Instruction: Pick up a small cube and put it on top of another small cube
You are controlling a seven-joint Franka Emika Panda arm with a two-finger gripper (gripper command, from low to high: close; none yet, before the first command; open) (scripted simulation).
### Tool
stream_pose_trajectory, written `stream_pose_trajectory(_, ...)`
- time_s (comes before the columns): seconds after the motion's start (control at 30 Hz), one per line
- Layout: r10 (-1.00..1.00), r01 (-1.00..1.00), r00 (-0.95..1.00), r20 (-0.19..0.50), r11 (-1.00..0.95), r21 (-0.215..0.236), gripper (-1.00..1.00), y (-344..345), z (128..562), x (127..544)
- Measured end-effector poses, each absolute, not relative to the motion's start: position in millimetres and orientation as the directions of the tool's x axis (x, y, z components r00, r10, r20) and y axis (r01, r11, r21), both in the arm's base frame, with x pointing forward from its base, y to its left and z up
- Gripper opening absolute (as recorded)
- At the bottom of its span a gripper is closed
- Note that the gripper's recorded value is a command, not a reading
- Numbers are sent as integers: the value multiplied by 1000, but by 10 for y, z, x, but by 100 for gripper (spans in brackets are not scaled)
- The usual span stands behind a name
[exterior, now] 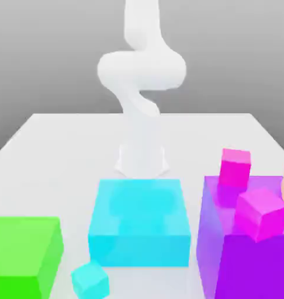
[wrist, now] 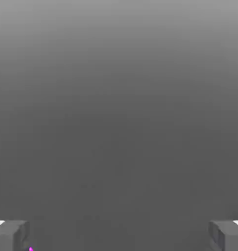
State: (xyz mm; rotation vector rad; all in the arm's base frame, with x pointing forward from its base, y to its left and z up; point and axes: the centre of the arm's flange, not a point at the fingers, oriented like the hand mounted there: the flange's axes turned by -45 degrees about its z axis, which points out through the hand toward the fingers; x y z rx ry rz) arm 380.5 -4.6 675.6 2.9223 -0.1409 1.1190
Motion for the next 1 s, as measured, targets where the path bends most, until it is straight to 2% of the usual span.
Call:
stream_pose_trajectory(0.23, -281, -302, 813, 510, -952, -43, 0, -303, 5604, 4571)
stream_pose_trajectory(0.47, -478, -495, 809, 341, -868, -43, 0, -635, 4330, 4963)
stream_pose_trajectory(0.63, -616, -624, 759, 212, -781, -34, 0, -887, 3394, 5011)
stream_pose_trajectory(0.87, -766, -766, 642, 25, -643, -6, 0, -1015, 2141, 4818)
stream_pose_trajectory(1.0, -783, -783, 621, 1, -621, -2, 0, -1027, 1584, 4790)
